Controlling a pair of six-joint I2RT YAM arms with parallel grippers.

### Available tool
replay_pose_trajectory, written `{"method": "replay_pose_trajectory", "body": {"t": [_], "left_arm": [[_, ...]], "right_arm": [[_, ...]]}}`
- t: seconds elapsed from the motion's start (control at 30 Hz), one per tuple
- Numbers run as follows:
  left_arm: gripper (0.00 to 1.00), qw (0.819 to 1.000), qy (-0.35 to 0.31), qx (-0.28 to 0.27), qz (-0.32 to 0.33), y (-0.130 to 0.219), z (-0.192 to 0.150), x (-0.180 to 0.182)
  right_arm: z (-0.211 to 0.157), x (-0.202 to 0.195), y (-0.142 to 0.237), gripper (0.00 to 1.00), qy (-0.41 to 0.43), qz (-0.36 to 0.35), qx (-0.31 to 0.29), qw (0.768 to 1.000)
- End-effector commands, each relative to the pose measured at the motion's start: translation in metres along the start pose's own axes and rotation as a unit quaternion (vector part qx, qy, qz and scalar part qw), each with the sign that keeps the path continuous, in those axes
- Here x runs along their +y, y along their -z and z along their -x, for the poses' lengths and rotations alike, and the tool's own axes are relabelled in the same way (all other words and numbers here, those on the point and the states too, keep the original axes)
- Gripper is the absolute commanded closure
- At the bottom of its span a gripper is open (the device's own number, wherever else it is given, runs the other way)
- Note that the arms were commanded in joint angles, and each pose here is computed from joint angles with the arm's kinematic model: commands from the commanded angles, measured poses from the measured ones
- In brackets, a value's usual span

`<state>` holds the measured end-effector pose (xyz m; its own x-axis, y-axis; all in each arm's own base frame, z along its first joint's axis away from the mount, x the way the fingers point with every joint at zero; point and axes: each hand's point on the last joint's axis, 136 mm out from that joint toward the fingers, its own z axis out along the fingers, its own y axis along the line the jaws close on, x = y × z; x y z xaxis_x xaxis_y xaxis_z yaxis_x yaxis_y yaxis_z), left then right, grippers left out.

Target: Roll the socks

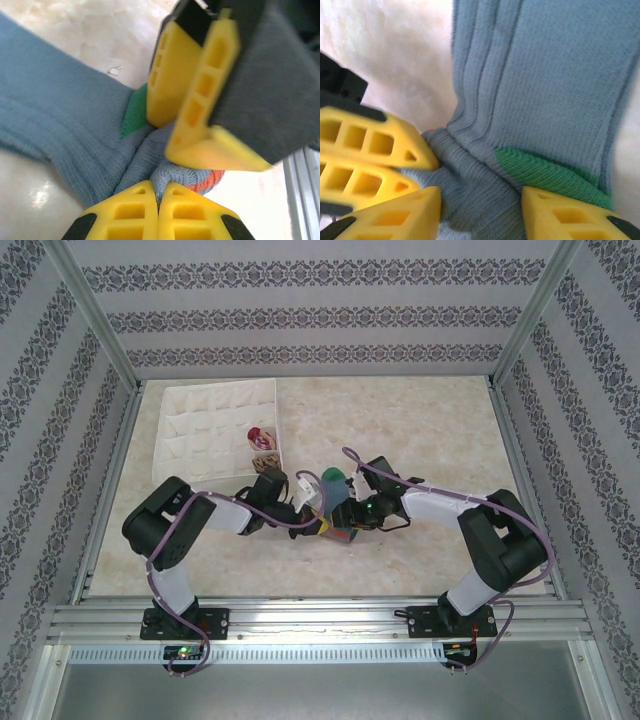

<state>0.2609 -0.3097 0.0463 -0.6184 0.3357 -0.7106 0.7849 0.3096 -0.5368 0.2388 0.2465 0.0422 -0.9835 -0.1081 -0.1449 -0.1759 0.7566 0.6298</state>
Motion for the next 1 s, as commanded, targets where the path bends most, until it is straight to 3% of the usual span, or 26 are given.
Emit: {"method": "replay_pose_trajectory", "body": {"t": [0.0, 0.23, 0.37, 0.47, 0.57, 0.7, 0.8, 0.97], "left_arm": [[1.0, 0.997, 0.077, -0.001, 0.013, 0.001, 0.005, 0.016], [1.0, 0.992, 0.115, 0.038, 0.046, 0.0, -0.004, 0.029], [1.0, 0.991, 0.107, 0.059, 0.061, 0.002, -0.007, 0.032], [0.85, 0.994, 0.062, 0.055, 0.066, 0.008, -0.002, 0.028], [0.74, 0.997, -0.015, 0.041, 0.071, 0.018, 0.01, 0.019], [0.69, 0.987, -0.142, 0.024, 0.076, 0.031, 0.024, 0.001], [0.67, 0.964, -0.248, 0.014, 0.097, 0.034, 0.033, -0.012], [0.55, 0.862, -0.483, 0.026, 0.153, 0.02, 0.034, -0.042]], "right_arm": [[-0.009, 0.007, 0.003, 0.52, 0.031, 0.02, 0.011, 0.999], [-0.013, 0.008, -0.003, 0.54, 0.085, -0.018, 0.016, 0.996], [-0.016, -0.006, -0.009, 0.82, 0.063, -0.047, 0.03, 0.996], [-0.02, -0.021, -0.012, 0.93, 0.022, -0.06, 0.044, 0.997], [-0.023, -0.034, -0.012, 0.98, -0.028, -0.055, 0.055, 0.997], [-0.027, -0.044, -0.011, 0.98, -0.064, -0.053, 0.074, 0.994], [-0.031, -0.045, -0.013, 0.98, -0.082, -0.044, 0.094, 0.991], [-0.039, -0.045, -0.022, 0.96, -0.106, -0.027, 0.128, 0.986]]}}
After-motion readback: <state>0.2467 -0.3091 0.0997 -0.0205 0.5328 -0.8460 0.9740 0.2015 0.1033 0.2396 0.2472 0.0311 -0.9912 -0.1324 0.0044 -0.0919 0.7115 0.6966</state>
